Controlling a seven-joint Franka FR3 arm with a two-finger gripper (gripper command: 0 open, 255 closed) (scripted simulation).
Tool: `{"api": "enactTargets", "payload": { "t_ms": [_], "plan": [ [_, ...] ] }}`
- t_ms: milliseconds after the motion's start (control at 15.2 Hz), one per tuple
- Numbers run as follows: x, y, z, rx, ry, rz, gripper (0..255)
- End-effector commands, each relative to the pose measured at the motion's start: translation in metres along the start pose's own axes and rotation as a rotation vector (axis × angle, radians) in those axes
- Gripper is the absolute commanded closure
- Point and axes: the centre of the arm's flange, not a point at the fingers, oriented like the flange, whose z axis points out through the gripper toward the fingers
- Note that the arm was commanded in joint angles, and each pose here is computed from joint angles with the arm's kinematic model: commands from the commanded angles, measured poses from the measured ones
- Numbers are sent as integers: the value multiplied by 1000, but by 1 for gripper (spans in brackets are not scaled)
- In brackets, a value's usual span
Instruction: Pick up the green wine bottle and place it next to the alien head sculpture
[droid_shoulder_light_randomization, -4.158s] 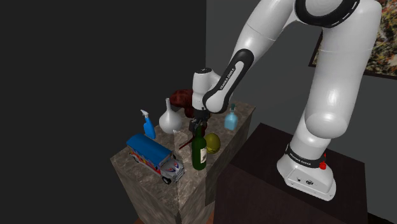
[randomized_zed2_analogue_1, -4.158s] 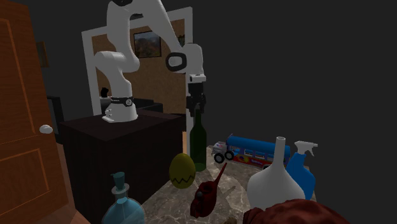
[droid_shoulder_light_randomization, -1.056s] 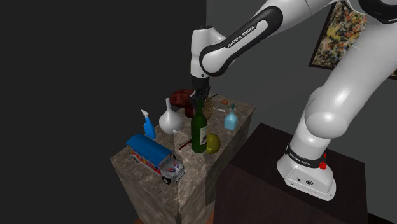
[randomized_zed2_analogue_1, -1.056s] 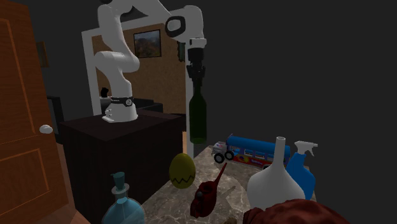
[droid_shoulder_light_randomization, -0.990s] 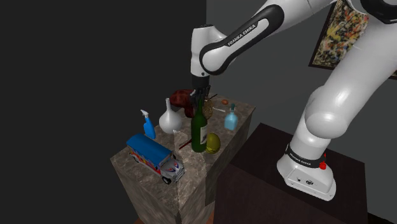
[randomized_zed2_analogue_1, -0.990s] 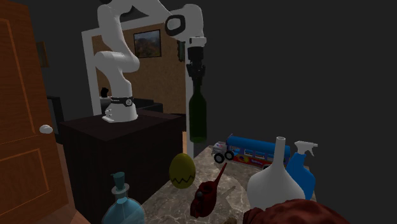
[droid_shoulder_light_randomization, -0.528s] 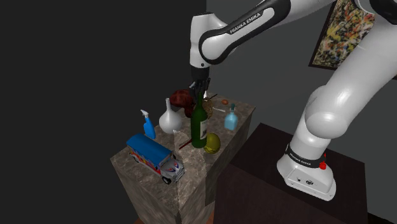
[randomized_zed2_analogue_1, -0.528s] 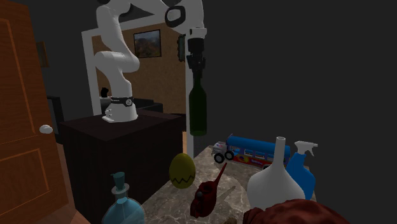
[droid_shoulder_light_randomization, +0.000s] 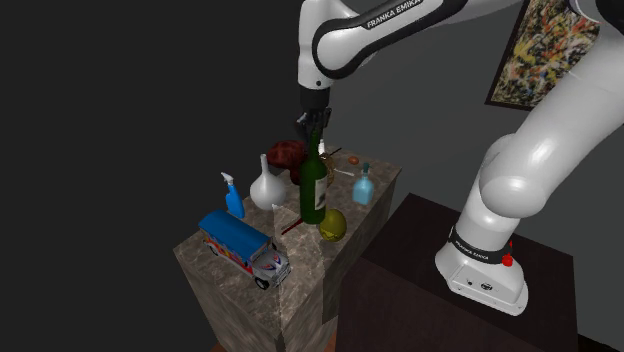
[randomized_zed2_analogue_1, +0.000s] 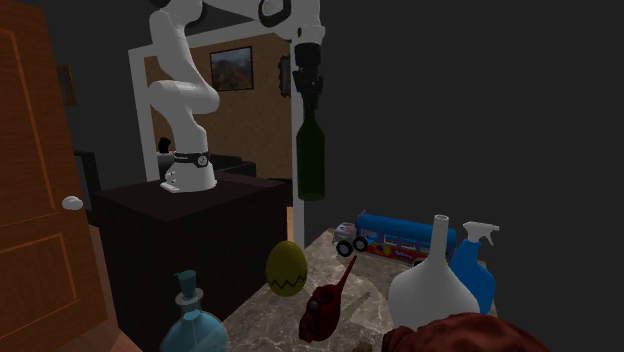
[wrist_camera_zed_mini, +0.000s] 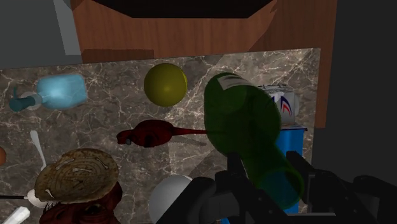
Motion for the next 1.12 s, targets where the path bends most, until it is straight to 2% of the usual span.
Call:
{"api": "enactTargets", "payload": {
  "t_ms": [0, 1056],
  "plan": [
    [1, 0, -10, 0, 0, 0, 255],
    [7, 0, -94, 0, 0, 0, 255]
  ]
}}
